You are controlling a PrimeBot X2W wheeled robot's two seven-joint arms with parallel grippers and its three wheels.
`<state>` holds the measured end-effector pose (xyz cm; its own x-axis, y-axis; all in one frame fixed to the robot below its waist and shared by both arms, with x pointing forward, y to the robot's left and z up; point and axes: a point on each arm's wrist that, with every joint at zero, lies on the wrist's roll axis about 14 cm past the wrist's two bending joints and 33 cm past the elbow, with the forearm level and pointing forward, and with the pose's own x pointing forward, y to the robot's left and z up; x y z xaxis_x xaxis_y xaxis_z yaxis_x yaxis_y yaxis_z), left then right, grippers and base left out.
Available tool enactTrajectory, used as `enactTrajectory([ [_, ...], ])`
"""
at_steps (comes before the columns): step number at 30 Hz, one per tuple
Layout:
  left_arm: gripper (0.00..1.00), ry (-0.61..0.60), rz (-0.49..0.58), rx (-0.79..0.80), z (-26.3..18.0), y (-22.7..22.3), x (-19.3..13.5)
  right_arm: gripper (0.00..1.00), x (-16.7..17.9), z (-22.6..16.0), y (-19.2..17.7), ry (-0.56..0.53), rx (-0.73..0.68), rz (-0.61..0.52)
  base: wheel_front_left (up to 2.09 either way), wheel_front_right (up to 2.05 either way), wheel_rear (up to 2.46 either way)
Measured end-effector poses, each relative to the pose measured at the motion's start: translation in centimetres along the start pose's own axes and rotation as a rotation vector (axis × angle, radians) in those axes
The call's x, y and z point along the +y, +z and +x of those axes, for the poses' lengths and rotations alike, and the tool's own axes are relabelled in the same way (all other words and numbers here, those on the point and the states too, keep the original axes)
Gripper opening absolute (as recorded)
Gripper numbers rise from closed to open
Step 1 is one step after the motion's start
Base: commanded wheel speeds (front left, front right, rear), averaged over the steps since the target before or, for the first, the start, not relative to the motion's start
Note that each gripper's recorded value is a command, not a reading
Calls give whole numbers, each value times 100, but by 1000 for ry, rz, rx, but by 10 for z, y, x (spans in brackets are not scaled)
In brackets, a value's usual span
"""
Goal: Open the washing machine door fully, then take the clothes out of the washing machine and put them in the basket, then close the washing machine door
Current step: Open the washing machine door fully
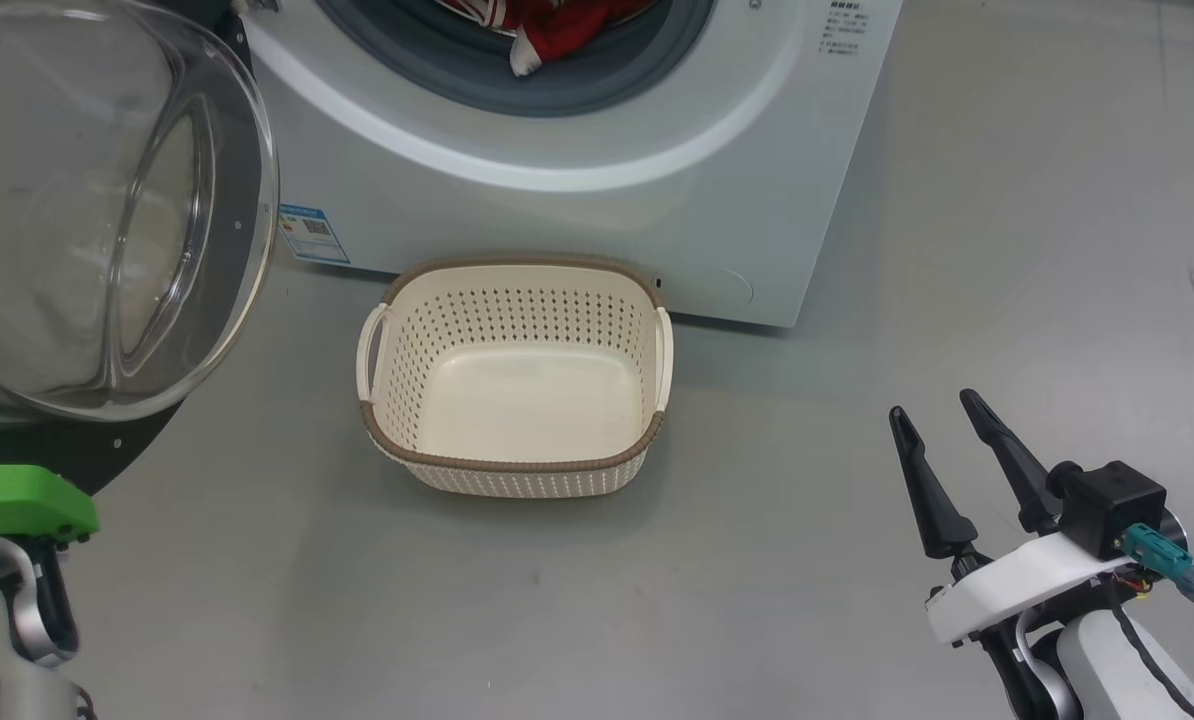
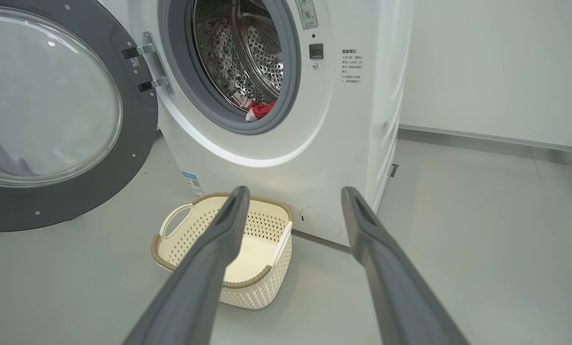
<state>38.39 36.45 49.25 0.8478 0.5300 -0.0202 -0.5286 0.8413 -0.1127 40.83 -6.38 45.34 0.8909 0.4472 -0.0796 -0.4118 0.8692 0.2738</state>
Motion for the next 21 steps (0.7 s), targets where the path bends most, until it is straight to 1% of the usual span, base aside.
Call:
enactTrajectory([
  [7, 0, -128, -4, -25, -17, 8, -32, 100, -4, -11, 24, -40, -68, -17, 0, 0, 0],
  [21, 0, -368, -88, -22, -69, 5, -103, 100, -17, -49, 63, -151, -198, -28, 0, 0, 0],
])
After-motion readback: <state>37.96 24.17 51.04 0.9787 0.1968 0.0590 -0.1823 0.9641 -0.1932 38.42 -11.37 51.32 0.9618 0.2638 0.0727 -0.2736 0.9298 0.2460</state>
